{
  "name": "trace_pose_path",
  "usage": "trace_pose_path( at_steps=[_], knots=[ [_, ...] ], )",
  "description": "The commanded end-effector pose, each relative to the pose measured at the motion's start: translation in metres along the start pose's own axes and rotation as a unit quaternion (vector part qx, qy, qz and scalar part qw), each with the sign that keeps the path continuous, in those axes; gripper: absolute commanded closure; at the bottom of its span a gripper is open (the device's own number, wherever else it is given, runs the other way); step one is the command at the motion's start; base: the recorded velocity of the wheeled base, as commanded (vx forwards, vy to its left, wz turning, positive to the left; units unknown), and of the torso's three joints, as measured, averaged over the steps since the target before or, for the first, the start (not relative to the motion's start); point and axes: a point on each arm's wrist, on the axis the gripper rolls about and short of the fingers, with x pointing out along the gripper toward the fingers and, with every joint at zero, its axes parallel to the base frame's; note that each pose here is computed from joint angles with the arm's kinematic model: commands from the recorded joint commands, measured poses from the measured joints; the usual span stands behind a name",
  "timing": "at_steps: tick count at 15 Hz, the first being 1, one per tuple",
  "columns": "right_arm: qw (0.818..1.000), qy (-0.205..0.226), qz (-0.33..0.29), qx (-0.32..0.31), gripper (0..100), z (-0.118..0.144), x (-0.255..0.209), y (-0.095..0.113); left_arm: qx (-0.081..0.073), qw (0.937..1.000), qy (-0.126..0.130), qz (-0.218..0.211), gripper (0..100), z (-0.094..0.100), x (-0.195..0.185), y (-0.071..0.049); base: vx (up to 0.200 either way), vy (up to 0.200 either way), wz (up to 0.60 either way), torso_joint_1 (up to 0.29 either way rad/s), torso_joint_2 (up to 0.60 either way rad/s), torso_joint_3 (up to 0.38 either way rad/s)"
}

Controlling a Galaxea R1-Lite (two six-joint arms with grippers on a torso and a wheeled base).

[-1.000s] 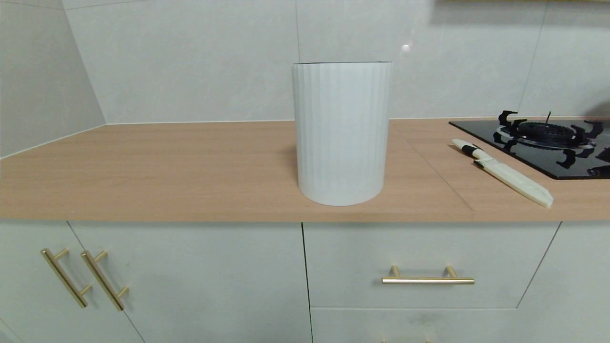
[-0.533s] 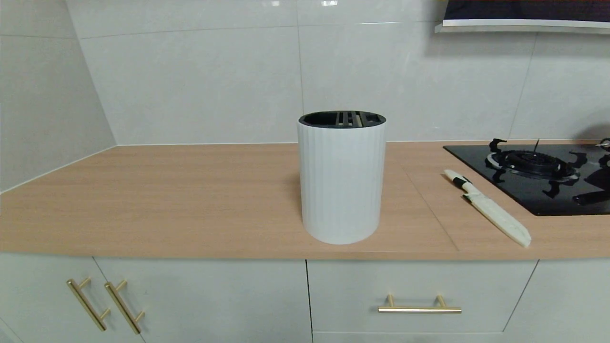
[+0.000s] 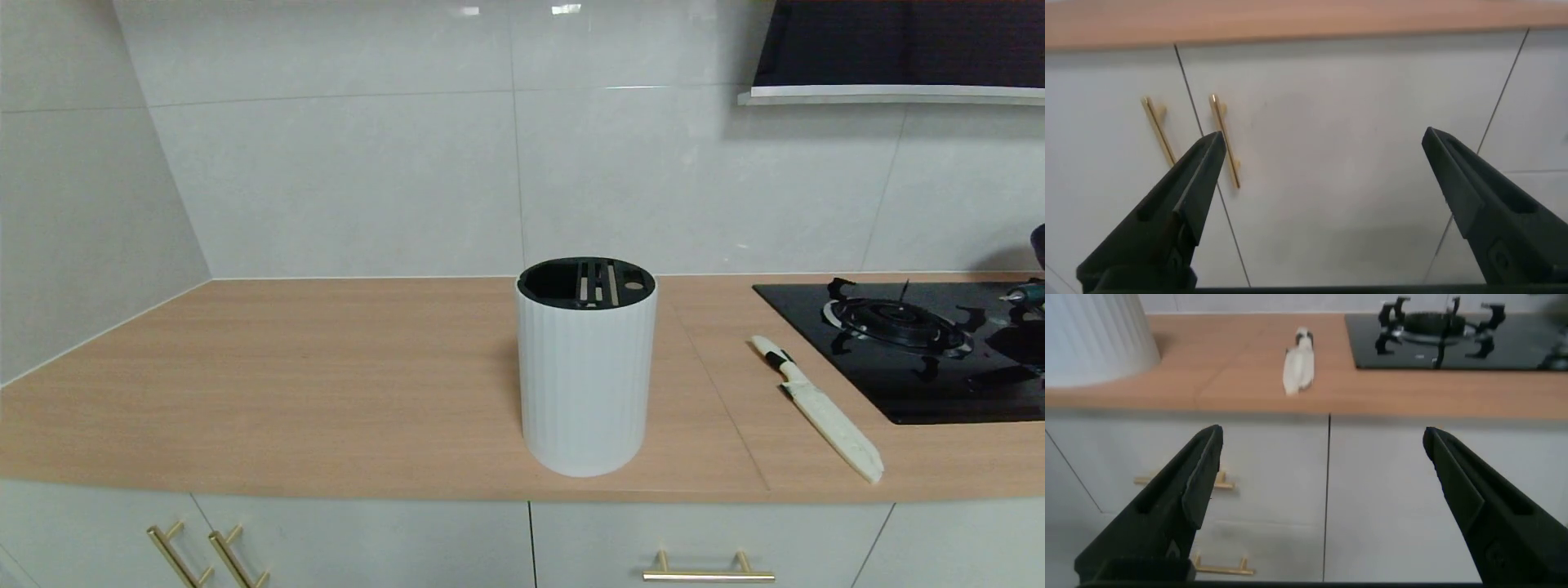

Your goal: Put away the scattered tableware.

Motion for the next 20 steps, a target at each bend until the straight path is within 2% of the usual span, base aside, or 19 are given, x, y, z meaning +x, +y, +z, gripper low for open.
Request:
trace_pose_path(
  at_steps=[1,15,20],
  knots=[
    [1.0,0.001,0.0,0.0,0,0.0001,0.0001,0.0,0.0,1.0,0.0,0.0,0,-0.0001,0.0,0.0,0.0,0.0,0.0,0.232,-0.5,-0.286],
    [1.0,0.001,0.0,0.0,0,0.0001,0.0001,0.0,0.0,1.0,0.0,0.0,0,-0.0001,0.0,0.0,0.0,0.0,0.0,0.257,-0.56,-0.296],
    [1.0,0.001,0.0,0.001,0,0.0001,0.0001,0.0,0.0,1.0,0.0,0.0,0,-0.0001,0.0,0.0,0.0,0.0,0.0,0.184,-0.37,-0.193]
  ],
)
